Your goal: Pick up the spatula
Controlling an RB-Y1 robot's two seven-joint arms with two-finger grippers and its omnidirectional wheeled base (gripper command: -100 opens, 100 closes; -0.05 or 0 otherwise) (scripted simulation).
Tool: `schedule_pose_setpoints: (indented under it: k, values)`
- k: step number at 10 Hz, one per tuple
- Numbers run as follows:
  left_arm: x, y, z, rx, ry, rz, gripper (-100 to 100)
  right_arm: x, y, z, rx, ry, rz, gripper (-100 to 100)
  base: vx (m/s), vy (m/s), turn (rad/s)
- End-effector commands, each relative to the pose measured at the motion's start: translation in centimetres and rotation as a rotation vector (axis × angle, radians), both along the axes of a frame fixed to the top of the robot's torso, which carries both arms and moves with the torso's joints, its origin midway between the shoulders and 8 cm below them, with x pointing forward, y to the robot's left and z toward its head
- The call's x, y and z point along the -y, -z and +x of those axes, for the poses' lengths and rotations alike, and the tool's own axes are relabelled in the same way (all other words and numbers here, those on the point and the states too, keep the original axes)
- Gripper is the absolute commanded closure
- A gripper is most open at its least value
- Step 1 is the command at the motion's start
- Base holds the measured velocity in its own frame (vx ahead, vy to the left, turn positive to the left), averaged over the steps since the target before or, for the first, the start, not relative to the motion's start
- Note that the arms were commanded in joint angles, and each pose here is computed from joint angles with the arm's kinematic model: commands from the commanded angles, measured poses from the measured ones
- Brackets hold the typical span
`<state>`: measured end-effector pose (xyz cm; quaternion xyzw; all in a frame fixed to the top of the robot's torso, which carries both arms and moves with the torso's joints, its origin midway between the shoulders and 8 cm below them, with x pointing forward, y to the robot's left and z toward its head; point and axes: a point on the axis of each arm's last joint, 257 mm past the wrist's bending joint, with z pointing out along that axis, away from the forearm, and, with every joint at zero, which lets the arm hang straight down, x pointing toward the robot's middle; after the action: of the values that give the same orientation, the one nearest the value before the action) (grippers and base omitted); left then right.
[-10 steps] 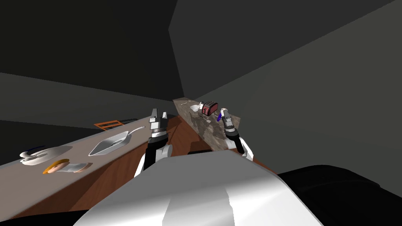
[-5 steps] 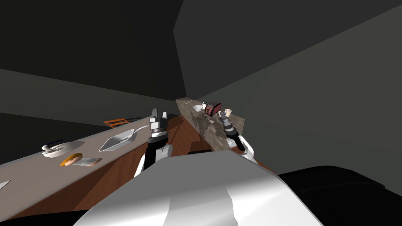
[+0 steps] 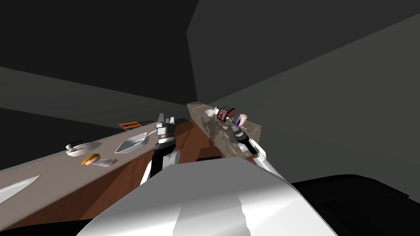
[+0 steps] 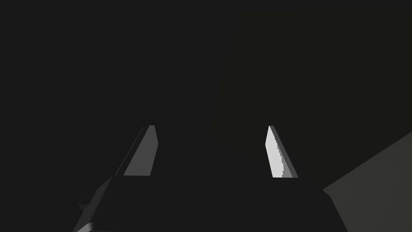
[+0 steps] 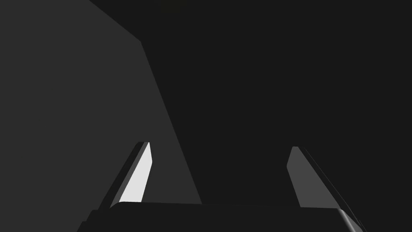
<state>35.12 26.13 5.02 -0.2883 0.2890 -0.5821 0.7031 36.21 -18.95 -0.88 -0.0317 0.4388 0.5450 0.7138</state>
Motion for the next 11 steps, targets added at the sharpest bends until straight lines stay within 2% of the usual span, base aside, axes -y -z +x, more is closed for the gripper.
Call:
schedule_pose_setpoints:
  k: [1, 6, 9, 10, 11]
  values:
    - [0.0, 0.0, 0.0, 0.000, 0.000, 0.000, 0, -0.1, 0.6, 0.1, -0.004, -0.016, -0.047, -100, 0.023, 0.065, 0.065]
    - [0.0, 0.0, 0.0, 0.000, 0.000, 0.000, 0, 0.0, 3.9, 1.4, -0.035, -0.065, -0.222, -100, 0.032, 0.078, 0.098]
    - [0.0, 0.0, 0.0, 0.000, 0.000, 0.000, 0, 0.6, 5.4, 1.7, -0.056, -0.084, -0.319, -100, 0.049, 0.083, 0.088]
    - [0.0, 0.0, 0.0, 0.000, 0.000, 0.000, 0, 1.1, 6.7, 2.1, -0.078, -0.090, -0.359, -100, 0.042, 0.066, 0.119]
    - [0.0, 0.0, 0.0, 0.000, 0.000, 0.000, 0, 1.3, 6.8, 2.1, -0.080, -0.094, -0.385, -100, 0.040, 0.054, 0.068]
